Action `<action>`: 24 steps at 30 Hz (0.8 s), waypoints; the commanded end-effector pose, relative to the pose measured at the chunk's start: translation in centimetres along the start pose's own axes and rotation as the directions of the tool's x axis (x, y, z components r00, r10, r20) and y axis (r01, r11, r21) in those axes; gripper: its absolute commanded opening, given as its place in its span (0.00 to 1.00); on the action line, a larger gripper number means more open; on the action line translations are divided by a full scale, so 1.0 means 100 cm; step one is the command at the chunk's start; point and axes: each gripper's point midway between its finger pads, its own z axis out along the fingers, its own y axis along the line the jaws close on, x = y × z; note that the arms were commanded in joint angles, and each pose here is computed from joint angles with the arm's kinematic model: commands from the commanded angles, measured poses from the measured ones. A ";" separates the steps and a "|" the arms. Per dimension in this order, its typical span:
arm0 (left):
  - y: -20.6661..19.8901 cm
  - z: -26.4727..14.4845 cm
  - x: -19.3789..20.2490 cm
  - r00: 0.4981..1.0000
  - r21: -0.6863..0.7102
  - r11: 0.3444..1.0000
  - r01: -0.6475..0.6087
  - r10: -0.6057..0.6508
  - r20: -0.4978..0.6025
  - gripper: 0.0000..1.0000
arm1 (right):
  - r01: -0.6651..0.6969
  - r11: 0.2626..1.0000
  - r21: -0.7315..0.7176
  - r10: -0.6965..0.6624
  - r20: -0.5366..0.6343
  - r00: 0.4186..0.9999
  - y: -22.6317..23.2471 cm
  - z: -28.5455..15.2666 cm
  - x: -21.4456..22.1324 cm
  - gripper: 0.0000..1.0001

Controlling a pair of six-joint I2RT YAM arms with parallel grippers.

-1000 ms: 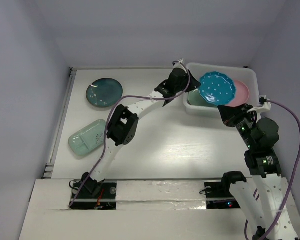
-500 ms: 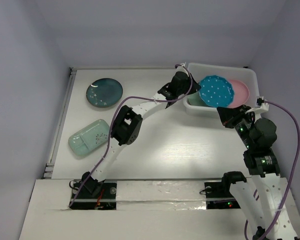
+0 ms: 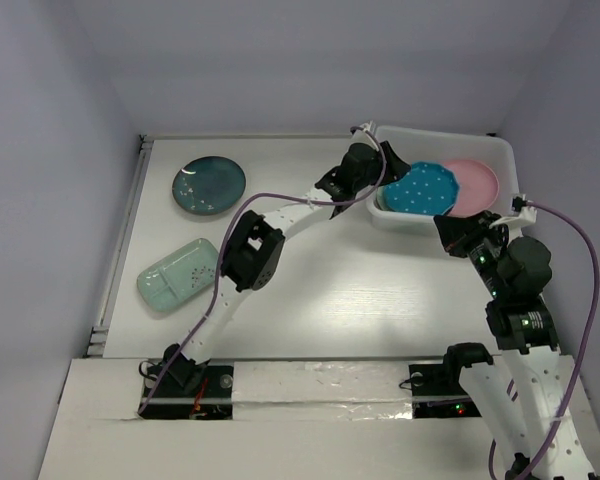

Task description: Place the plates into the plastic bin on the countertop

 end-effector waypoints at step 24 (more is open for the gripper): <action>-0.098 -0.350 -0.122 0.896 -0.090 0.965 -0.245 0.261 0.360 0.00 | -0.058 0.970 -0.235 -0.004 -0.254 0.967 0.112 0.119 0.084 0.00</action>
